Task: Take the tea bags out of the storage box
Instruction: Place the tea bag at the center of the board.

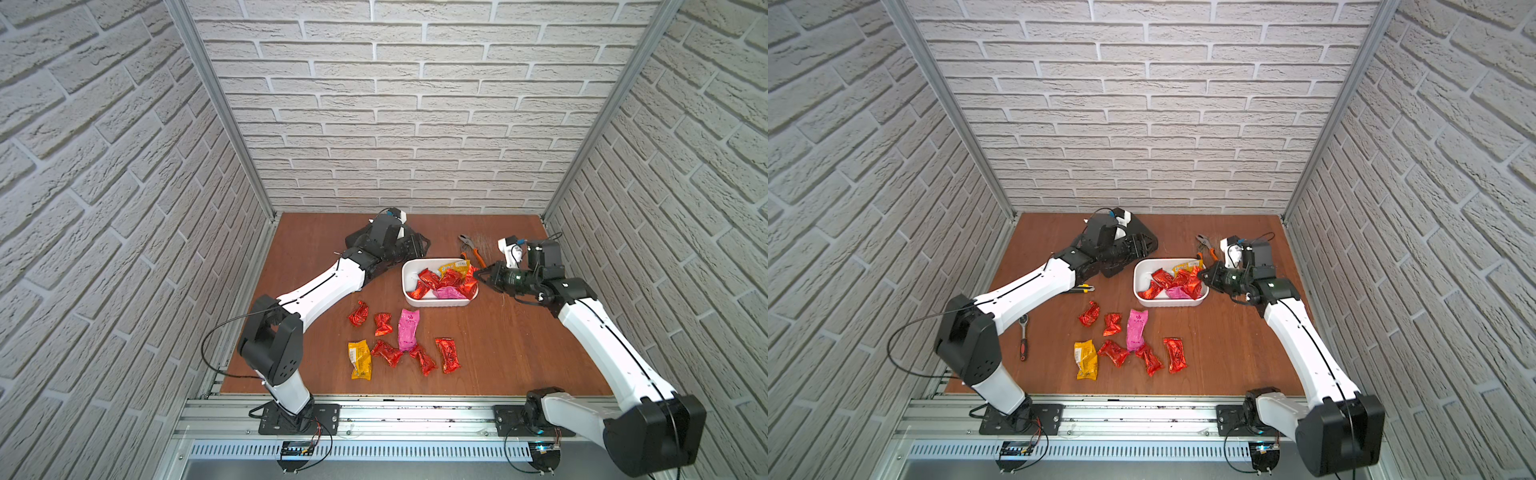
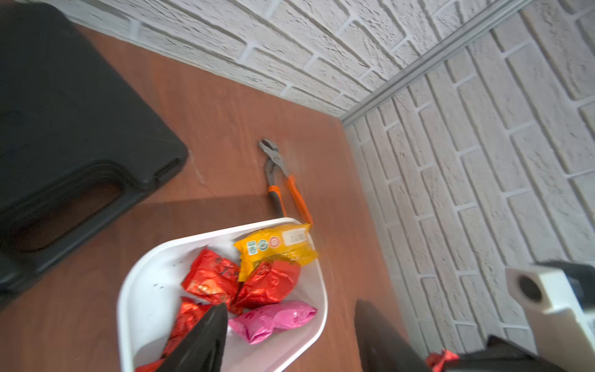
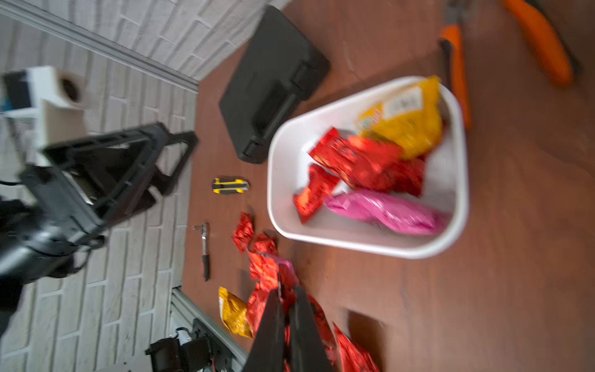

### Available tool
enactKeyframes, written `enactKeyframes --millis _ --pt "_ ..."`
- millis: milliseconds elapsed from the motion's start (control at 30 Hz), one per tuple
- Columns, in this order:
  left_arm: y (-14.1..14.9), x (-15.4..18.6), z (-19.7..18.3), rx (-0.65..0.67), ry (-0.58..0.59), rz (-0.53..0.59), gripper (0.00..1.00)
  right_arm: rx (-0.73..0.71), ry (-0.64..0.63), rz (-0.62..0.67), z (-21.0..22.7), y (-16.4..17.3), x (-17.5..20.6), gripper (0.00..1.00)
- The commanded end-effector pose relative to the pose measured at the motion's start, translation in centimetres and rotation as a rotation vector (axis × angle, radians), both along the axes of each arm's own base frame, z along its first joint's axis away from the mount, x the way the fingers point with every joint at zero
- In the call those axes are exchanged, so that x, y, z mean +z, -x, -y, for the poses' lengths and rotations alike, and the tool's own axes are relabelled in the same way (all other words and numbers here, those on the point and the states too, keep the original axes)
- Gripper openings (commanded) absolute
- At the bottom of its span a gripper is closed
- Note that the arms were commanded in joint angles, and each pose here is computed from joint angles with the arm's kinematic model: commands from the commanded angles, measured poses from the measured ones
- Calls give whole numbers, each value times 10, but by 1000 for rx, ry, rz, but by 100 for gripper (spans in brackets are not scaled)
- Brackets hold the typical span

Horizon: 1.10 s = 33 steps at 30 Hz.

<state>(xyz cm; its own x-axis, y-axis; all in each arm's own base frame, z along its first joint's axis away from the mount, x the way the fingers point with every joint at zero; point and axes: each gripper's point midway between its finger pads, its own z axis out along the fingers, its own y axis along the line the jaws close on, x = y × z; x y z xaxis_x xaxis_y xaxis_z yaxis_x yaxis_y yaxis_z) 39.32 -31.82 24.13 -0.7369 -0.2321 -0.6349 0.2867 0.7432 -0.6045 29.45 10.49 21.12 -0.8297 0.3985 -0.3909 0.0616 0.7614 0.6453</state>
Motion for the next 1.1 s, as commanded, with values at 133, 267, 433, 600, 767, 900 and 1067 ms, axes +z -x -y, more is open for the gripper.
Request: enactKeyframes --millis 133,267,433,600,767,900,1067 --pt "13 -44 -60 167 -280 -16 67 -94 142 -292 31 102 -87 2" --pt "17 -56 -71 203 -314 -55 66 -77 96 -289 23 96 -106 2" --pt "23 -69 -81 255 -305 -87 68 -44 109 -325 20 88 -135 2" --pt "28 -79 -84 259 -305 -108 69 -11 131 -367 20 83 -158 7" --pt "31 -82 -84 247 -300 -113 69 -23 215 -357 32 80 -150 39" --pt "33 -88 -84 242 -298 -121 70 -57 340 -305 53 74 -118 50" --pt "31 -93 -80 229 -288 -130 70 -2 379 -190 49 53 -76 58"
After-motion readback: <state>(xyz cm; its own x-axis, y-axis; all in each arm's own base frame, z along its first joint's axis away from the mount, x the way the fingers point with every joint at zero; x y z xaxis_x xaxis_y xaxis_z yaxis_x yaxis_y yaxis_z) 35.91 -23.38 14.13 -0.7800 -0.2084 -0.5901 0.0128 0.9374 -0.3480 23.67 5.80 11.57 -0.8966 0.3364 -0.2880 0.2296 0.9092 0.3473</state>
